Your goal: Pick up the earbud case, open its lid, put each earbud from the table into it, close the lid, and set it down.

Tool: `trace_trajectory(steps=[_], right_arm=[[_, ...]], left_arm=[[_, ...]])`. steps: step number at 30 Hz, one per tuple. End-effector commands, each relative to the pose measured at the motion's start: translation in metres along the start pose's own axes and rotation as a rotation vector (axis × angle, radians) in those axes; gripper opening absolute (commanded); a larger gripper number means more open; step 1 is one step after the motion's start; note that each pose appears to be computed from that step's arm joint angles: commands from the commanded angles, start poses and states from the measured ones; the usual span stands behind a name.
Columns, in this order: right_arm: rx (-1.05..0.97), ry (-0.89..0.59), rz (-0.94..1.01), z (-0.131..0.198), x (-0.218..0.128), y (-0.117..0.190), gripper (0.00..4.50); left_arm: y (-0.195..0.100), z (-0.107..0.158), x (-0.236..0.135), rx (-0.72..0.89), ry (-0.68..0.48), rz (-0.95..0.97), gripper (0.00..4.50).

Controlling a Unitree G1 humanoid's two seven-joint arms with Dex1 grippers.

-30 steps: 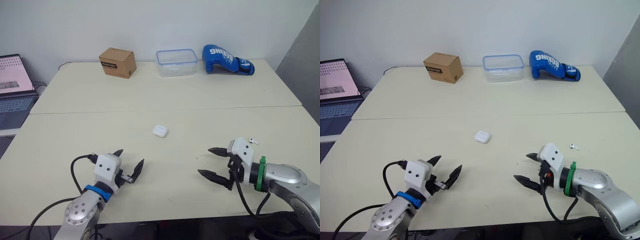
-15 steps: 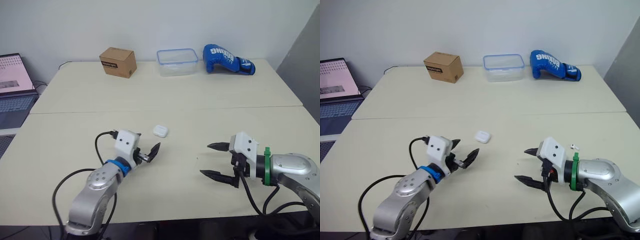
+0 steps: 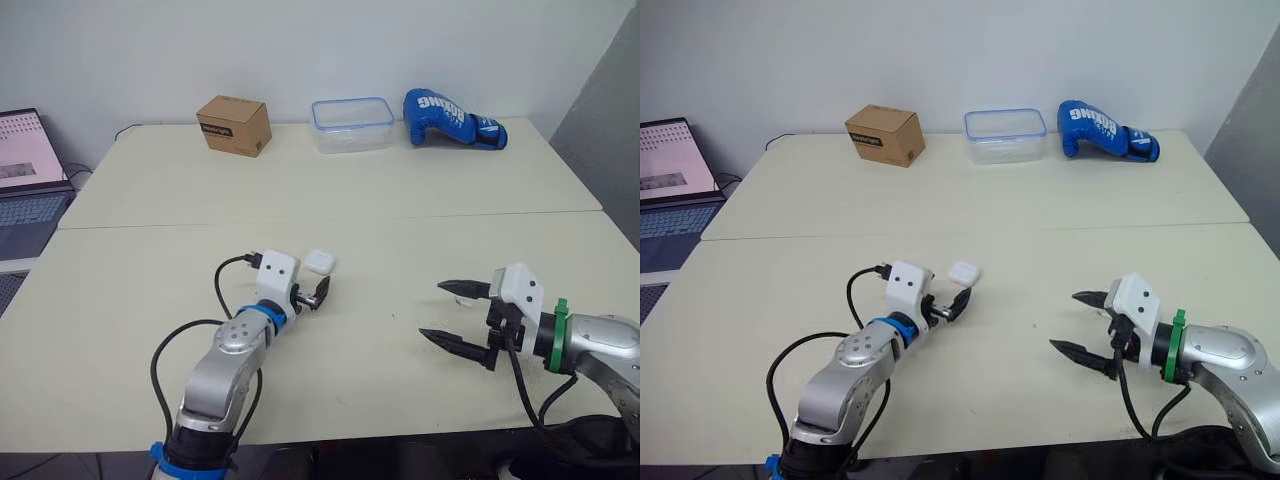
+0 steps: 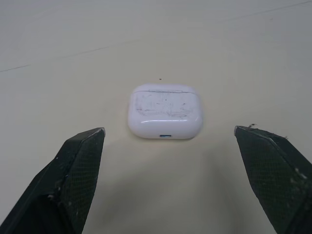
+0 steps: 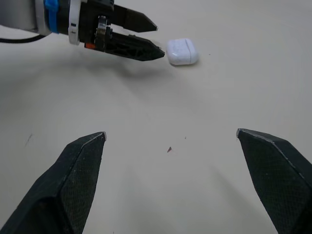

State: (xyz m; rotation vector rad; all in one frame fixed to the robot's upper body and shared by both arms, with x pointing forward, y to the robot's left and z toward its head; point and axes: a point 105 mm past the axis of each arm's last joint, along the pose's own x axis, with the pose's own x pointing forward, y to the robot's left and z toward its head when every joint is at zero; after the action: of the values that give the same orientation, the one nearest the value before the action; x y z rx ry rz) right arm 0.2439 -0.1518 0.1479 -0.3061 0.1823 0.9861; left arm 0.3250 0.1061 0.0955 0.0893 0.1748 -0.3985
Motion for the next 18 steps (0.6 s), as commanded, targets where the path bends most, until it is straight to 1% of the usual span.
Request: trace_trajectory(steps=[1,8,18], right_arm=[[-0.036,-0.055,-0.042,0.011,-0.001,-0.007,4.5],[-0.029,-0.087,-0.068,0.011,0.002,-0.008,4.5],[-0.031,-0.103,-0.072,0.017,0.007,-0.006,4.5]], left_arm=[[0.0,0.006,0.006,0.011,-0.038,0.014,4.44],[-0.007,-0.009,0.018,-0.014,-0.005,0.019,4.44],[-0.01,-0.011,0.032,-0.004,-0.004,0.004,4.44]])
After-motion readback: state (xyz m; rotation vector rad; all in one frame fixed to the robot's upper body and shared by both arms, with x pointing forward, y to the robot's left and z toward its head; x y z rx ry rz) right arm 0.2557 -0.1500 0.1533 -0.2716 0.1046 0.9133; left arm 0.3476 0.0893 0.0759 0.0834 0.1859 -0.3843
